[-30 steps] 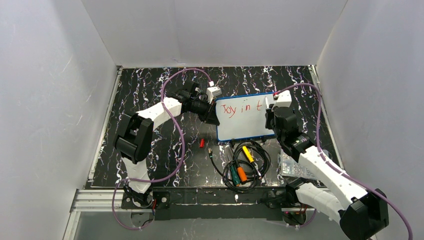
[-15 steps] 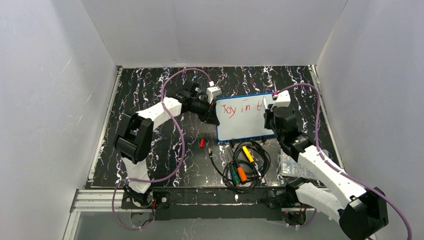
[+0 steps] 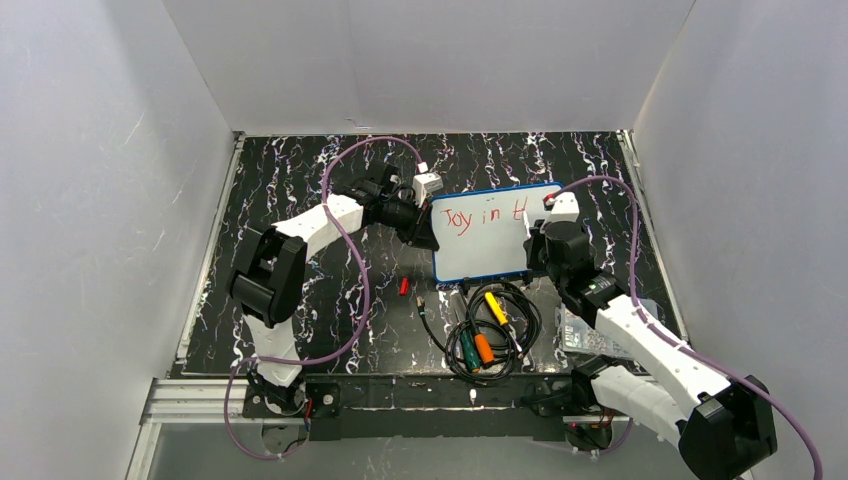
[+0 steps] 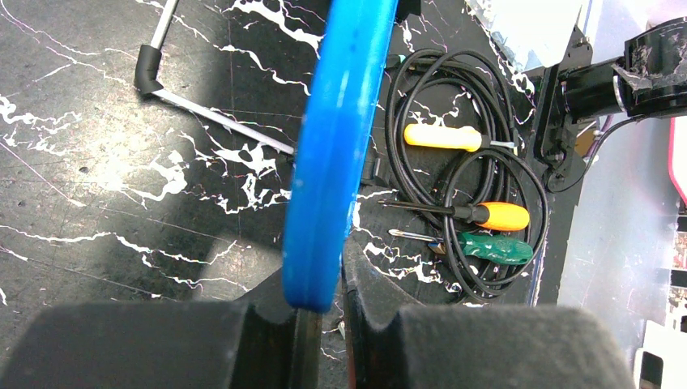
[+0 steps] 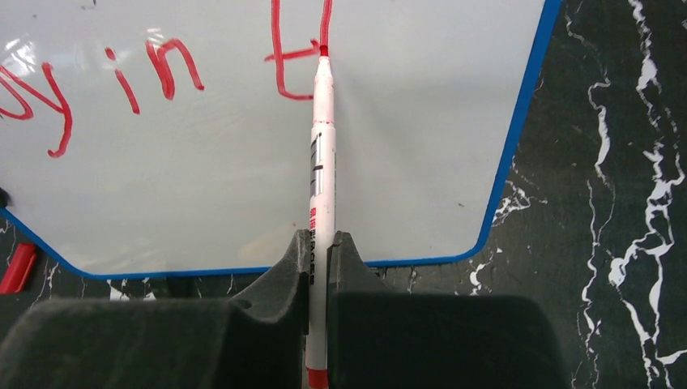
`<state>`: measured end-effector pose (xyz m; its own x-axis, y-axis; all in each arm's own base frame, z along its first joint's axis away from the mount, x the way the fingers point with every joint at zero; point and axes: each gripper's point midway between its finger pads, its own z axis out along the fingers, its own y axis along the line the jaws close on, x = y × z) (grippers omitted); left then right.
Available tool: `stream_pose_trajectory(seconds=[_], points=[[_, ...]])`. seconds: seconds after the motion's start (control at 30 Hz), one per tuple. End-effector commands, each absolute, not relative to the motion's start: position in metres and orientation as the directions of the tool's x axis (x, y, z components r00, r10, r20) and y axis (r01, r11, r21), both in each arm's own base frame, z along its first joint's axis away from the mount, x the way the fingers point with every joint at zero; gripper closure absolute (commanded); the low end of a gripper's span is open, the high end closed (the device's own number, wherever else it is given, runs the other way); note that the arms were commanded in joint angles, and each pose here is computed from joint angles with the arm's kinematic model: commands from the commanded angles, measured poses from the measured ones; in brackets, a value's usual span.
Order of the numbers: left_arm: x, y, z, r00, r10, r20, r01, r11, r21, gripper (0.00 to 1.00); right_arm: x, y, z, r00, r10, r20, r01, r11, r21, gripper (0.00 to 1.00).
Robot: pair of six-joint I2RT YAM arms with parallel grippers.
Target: Write a sentence on the whiteboard
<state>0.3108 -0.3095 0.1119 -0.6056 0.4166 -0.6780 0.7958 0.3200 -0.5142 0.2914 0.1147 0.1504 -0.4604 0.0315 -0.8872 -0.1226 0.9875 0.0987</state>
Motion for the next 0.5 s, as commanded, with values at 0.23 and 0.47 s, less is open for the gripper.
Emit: stream_pose_trajectory(seconds=[0.23,0.47], points=[[0.314,-0.308,0.138,-0.55,0.41,-0.728,0.834,0.313,-0.454,1.0,0.269,0.123,0.129,-0.558,0.082,-0.826,-0.135,0.973,0.188,0.99],[0.315,-0.309,0.138,-0.549,0.41,-0.728,0.835,0.312,-0.454,1.0,0.279,0.118,0.144,-0.497,0.091,-0.863,-0.118,0.978,0.171,0.99]])
